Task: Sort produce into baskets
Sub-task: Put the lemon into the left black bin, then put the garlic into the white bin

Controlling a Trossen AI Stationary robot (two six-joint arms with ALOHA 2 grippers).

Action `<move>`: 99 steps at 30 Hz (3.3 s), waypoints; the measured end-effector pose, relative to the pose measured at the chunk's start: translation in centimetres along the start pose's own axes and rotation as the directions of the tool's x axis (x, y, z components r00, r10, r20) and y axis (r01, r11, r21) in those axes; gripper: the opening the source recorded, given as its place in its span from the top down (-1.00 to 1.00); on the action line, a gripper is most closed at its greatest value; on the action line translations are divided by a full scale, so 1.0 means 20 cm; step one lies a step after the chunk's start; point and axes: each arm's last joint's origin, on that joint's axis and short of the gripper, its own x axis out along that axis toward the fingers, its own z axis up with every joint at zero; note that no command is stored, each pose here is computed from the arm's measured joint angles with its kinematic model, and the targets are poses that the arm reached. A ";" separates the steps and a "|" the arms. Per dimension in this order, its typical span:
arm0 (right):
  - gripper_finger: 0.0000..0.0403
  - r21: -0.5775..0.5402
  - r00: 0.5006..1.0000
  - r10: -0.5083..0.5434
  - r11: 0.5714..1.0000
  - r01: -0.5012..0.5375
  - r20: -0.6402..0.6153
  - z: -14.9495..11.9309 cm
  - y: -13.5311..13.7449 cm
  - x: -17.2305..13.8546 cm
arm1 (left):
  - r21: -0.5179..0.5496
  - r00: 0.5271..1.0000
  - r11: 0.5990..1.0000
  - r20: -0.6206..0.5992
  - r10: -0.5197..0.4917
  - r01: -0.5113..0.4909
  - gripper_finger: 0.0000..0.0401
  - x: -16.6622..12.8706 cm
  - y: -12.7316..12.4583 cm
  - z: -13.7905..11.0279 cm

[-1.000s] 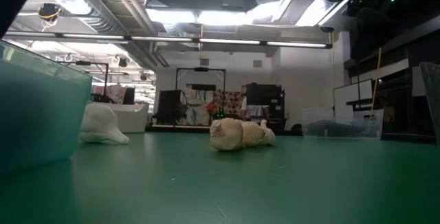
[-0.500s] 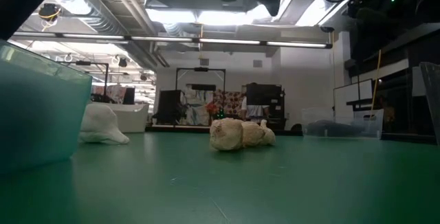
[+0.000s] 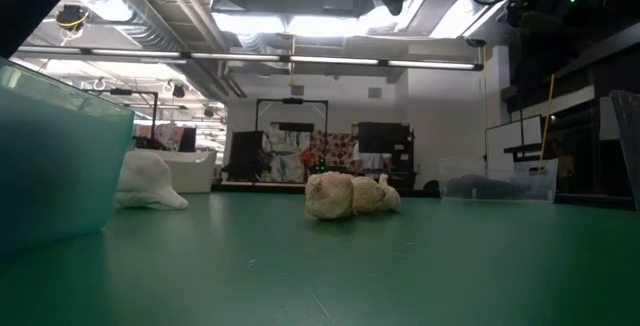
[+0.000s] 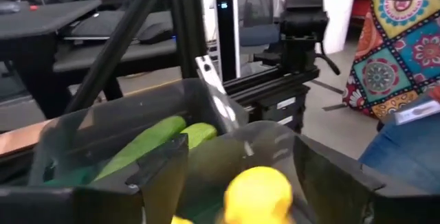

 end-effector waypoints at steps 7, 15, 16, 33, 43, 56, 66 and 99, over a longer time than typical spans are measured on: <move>-0.40 -0.001 1.000 0.000 1.000 0.000 -0.011 -0.01 0.00 0.00 | -0.038 0.998 0.998 -0.030 0.047 -0.049 -0.43 -0.02 0.04 0.03; -0.40 -0.011 0.999 0.001 1.000 -0.002 -0.045 -0.02 0.00 0.00 | 0.176 0.909 0.923 -0.188 0.372 -0.342 -0.36 -0.34 0.07 0.56; -0.40 -0.011 0.999 0.001 1.000 -0.001 -0.044 -0.02 0.00 0.00 | 0.212 0.894 0.919 -0.239 0.379 -0.332 -0.35 -0.40 0.07 0.61; -0.40 -0.037 0.999 -0.001 0.999 -0.001 -0.035 -0.02 0.00 0.00 | 0.081 0.514 0.810 -0.735 0.442 -0.581 -0.33 -1.50 -0.08 0.60; -0.40 -0.039 0.999 -0.003 0.999 0.002 -0.035 -0.02 0.00 0.00 | -0.062 0.589 0.753 -0.666 0.457 -0.655 -0.33 -1.67 -0.21 0.00; -0.40 -0.035 1.000 -0.004 0.999 0.004 -0.008 0.00 0.00 0.00 | -0.167 0.617 0.672 -0.597 0.513 -0.721 -0.33 -1.78 -0.26 -0.43; -0.40 -0.032 0.999 -0.005 0.999 0.006 0.037 0.02 0.00 0.00 | -0.156 0.576 0.655 -0.652 0.494 -0.739 -0.33 -1.82 -0.29 -0.55; -0.40 -0.035 0.999 -0.005 0.999 0.006 0.038 0.02 0.00 0.00 | -0.241 0.464 0.399 -0.357 0.811 -0.884 -0.10 -1.79 -0.09 -0.22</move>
